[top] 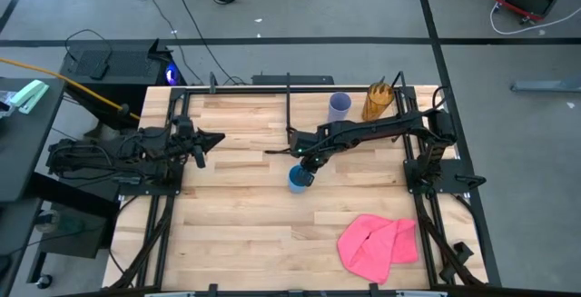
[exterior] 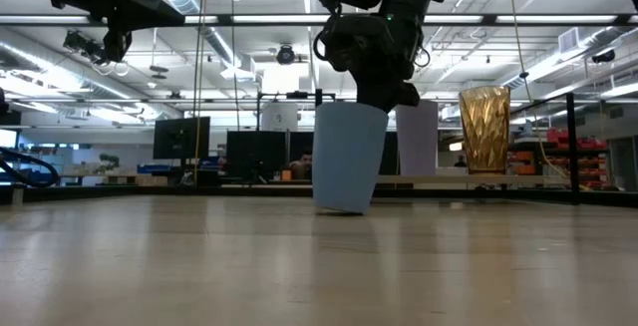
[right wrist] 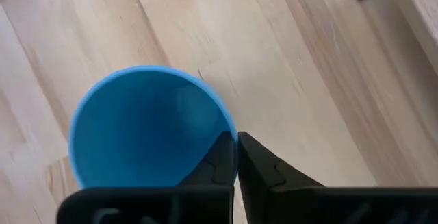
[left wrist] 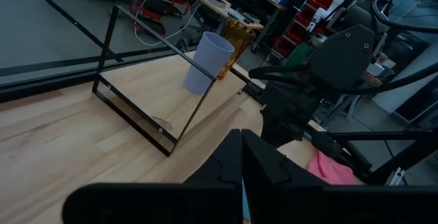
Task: Stack small to large cups/mugs on shelf
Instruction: Put the blue cup on the shelf
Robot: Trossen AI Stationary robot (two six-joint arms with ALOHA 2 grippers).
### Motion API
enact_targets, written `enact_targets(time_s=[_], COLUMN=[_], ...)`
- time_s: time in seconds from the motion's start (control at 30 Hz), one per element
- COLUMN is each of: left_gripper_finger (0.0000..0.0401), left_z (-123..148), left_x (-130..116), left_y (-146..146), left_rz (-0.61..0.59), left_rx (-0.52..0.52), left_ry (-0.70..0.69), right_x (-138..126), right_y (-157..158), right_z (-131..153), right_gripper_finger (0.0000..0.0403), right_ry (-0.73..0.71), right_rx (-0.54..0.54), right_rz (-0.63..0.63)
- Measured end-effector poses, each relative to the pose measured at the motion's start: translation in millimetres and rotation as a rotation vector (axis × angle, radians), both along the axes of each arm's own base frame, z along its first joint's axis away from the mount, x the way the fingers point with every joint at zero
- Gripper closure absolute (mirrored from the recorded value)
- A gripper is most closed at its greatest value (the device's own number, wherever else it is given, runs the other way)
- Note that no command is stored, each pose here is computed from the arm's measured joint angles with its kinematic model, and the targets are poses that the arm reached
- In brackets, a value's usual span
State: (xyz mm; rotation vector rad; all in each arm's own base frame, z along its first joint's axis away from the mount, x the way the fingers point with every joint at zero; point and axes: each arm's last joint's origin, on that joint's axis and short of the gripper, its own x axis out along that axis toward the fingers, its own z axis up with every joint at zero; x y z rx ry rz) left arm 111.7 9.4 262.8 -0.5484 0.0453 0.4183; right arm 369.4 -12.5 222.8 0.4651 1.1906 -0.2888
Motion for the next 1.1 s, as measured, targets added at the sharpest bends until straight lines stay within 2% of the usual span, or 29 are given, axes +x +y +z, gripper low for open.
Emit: enact_targets(time_s=[0.27,0.4,0.67,0.8,1.1], left_gripper_finger=[0.0375,0.0371,0.0391,0.0392,0.0374], left_z=[0,-2,-3,-3,-3], left_x=[0,0,0,0,0], left_y=[0,0,0,0,0], left_rz=[0.000,0.000,0.001,0.001,0.002], left_rx=[0.000,-0.003,-0.006,-0.006,-0.007], left_ry=[0.000,0.015,0.028,0.027,0.028], right_x=[0,1,-5,-12,-28], right_y=[0,0,-12,-25,-69], right_z=[1,13,61,90,143], right_gripper_finger=[0.0398,0.0400,0.0401,0.0402,0.0402], right_ry=[-0.003,0.015,0.082,0.115,0.060], right_rx=[-0.011,-0.022,-0.058,-0.129,-0.191], right_rz=[0.026,0.057,0.102,0.095,0.029])
